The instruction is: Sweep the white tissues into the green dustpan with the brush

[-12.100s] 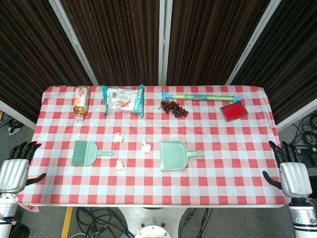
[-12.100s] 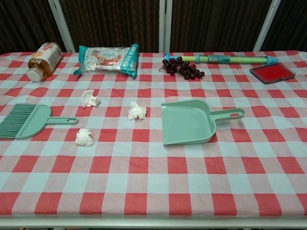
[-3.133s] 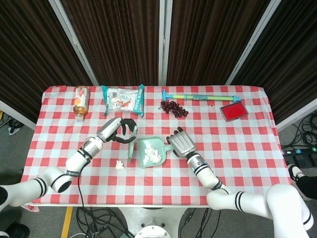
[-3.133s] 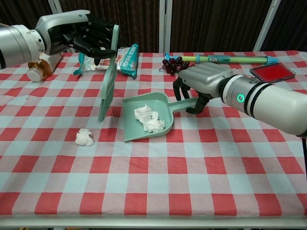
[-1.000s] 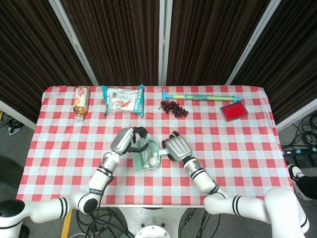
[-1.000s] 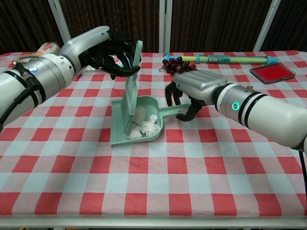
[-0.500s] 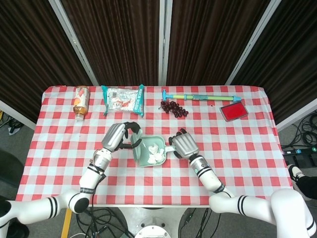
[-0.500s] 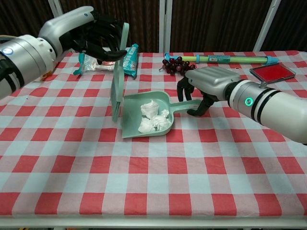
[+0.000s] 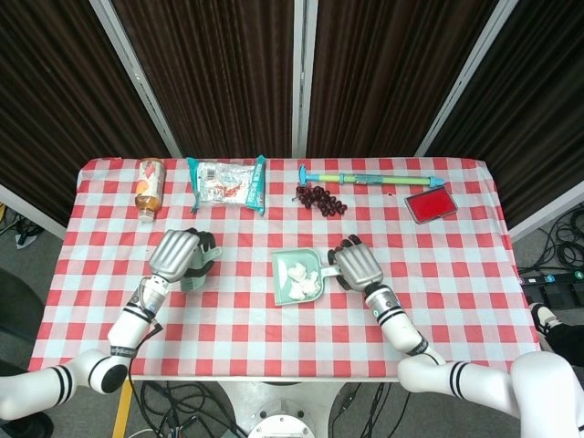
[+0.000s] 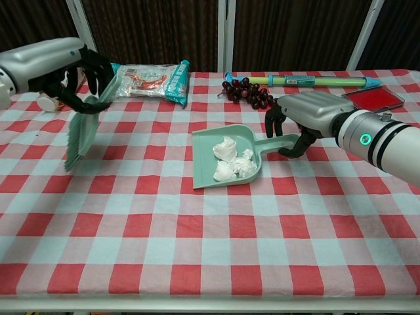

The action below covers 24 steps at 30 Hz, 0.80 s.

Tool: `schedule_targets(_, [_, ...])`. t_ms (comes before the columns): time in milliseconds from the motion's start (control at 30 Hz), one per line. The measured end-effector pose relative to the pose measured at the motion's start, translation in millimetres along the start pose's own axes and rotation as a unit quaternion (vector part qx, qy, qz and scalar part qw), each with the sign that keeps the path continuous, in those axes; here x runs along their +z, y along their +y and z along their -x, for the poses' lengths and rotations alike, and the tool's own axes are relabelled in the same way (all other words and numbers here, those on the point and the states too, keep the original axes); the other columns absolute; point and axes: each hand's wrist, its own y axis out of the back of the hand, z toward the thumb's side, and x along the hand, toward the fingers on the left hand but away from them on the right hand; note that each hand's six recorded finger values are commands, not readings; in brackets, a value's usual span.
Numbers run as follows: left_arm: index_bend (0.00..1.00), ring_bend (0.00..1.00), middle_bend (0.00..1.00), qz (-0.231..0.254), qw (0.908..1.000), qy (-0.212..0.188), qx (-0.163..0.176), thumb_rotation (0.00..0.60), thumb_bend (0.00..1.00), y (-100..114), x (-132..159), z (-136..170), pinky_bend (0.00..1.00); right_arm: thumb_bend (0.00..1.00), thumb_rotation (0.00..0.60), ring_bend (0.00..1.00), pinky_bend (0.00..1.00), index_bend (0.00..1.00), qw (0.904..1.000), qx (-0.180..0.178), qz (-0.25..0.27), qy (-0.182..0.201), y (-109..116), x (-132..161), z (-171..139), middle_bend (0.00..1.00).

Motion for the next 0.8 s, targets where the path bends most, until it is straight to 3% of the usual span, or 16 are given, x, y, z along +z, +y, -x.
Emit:
schedule_targets(133, [0.50, 0.46, 0.53, -0.048, 0.9987, 0.006, -0.016, 0.600, 0.47, -6, -5, 2, 0.62, 0.10, 0.600, 0.10, 0.11, 0.19, 1.0000, 0.003, -0.001, -0.005, -1, -1, -2, 0.27])
schedule_targets(300, [0.48, 0.46, 0.51, -0.094, 0.9953, 0.002, -0.024, 0.600, 0.46, -9, -1, 0, 0.62, 0.09, 0.600, 0.07, 0.09, 0.17, 1.0000, 0.000, 0.002, -0.009, 2, -1, -6, 0.23])
schedule_targets(433, [0.39, 0.44, 0.46, -0.094, 0.9947, -0.007, -0.041, 0.600, 0.40, -12, 7, 1, 0.60, 0.09, 0.600, 0.07, 0.09, 0.16, 0.9999, -0.009, 0.005, -0.010, 9, -5, -11, 0.22])
schedule_targets(600, [0.24, 0.39, 0.37, -0.072, 0.9960, -0.013, -0.051, 0.600, 0.23, -11, 16, -1, 0.57, 0.09, 0.600, 0.07, 0.09, 0.16, 0.9994, -0.030, 0.009, -0.016, 26, -17, -21, 0.22])
schedule_targets(800, [0.22, 0.33, 0.32, -0.070, 0.9971, -0.010, -0.028, 0.600, 0.21, 4, 13, 0, 0.51, 0.09, 0.600, 0.07, 0.09, 0.16, 0.9981, -0.057, 0.009, -0.024, 50, -36, -34, 0.22])
